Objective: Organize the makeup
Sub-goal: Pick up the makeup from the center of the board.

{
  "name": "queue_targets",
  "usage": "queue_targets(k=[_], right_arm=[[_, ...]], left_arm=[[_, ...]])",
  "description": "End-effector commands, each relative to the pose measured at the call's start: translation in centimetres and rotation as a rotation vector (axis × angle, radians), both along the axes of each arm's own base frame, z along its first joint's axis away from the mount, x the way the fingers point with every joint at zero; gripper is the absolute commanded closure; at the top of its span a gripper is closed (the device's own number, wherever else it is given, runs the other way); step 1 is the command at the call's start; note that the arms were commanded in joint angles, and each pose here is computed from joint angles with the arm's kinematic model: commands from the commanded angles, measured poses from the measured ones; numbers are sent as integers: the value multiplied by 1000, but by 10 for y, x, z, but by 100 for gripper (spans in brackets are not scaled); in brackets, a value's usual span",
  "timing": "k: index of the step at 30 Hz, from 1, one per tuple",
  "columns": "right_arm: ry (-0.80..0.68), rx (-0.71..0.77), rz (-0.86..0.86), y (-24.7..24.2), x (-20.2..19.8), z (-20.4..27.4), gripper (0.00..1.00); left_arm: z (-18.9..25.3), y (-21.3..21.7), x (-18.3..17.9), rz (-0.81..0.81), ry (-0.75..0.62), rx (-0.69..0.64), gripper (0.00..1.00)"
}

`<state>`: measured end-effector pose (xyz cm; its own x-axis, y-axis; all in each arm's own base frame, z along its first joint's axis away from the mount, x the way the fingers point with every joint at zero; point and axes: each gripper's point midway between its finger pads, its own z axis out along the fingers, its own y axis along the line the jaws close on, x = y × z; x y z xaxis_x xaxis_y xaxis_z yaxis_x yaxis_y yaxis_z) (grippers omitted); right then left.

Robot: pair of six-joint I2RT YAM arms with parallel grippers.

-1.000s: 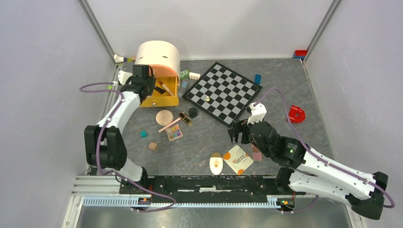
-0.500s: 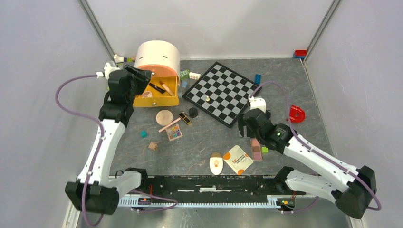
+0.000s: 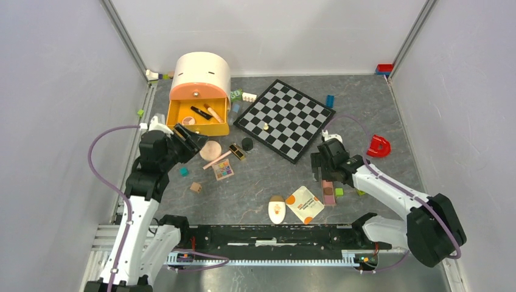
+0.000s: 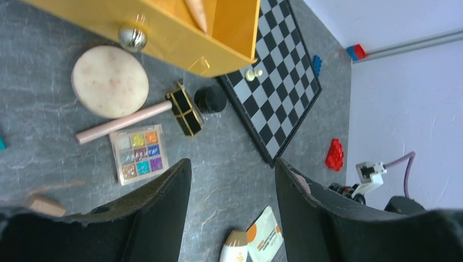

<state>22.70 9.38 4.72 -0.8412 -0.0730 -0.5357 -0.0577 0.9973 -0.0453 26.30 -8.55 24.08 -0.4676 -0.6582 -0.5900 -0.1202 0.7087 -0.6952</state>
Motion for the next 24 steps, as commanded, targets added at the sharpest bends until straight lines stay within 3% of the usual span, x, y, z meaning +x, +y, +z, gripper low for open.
queue_targets(k=[1, 11, 24], right_arm=[[-9, 51, 3, 7, 5, -7, 11], [70, 48, -16, -2, -12, -39, 19], [57, 144, 56, 24, -1, -35, 55]], left_arm=[[-14, -8, -22, -86, 11, 21, 36], [-21, -12, -25, -107, 30, 5, 35], [-25, -12, -26, -102, 42, 2, 36]])
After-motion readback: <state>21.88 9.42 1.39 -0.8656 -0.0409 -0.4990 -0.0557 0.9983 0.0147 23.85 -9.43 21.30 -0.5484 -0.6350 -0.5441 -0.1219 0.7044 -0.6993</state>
